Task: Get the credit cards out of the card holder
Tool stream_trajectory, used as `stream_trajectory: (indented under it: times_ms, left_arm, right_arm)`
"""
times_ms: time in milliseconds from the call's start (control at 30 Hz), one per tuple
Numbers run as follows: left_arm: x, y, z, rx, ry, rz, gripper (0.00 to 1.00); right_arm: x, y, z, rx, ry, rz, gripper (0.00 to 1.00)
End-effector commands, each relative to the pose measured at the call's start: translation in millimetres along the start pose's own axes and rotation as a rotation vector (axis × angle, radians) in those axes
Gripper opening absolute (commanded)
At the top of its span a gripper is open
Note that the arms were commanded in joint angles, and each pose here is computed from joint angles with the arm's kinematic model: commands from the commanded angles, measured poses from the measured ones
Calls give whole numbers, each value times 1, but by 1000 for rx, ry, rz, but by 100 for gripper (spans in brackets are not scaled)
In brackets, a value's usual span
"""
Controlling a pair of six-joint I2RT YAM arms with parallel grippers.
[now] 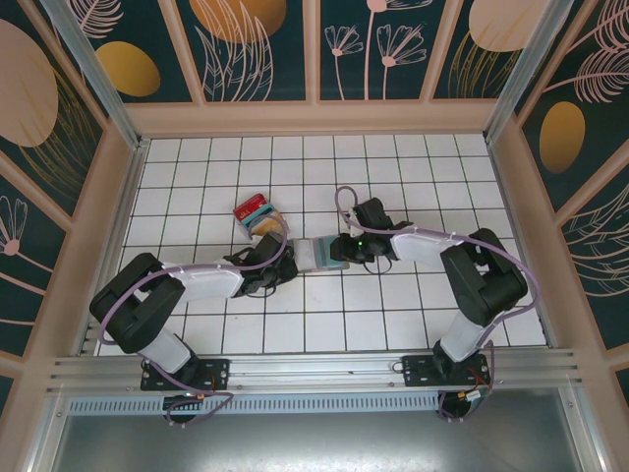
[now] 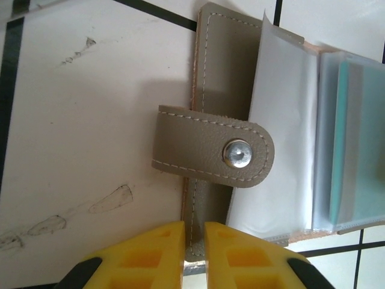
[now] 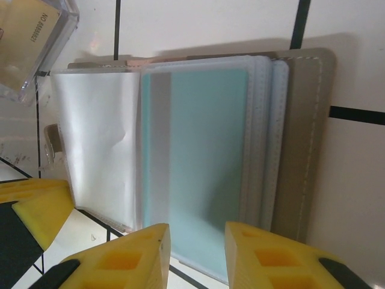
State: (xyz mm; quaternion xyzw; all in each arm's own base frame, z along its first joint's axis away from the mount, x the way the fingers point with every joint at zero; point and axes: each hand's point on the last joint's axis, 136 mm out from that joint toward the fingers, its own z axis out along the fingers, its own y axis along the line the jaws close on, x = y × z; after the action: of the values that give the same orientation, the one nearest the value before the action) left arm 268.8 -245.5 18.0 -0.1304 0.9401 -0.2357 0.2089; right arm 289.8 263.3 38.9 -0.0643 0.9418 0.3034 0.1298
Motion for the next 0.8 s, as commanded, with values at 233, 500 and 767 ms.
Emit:
stream_trajectory:
  times_ms: [233,500,767]
  left_arm:
    - [4,-6,4,46,22,-17,16]
    - [5,-3,2,38,19,-18,16]
    - [6,-3,3,35,25,-16,16]
  right_arm:
    - [-4,28,7,-101,19,-6,30]
    - [-9,13,0,11,-17,-29,32]
    - [-11,-11,-3,73,-37,0,32]
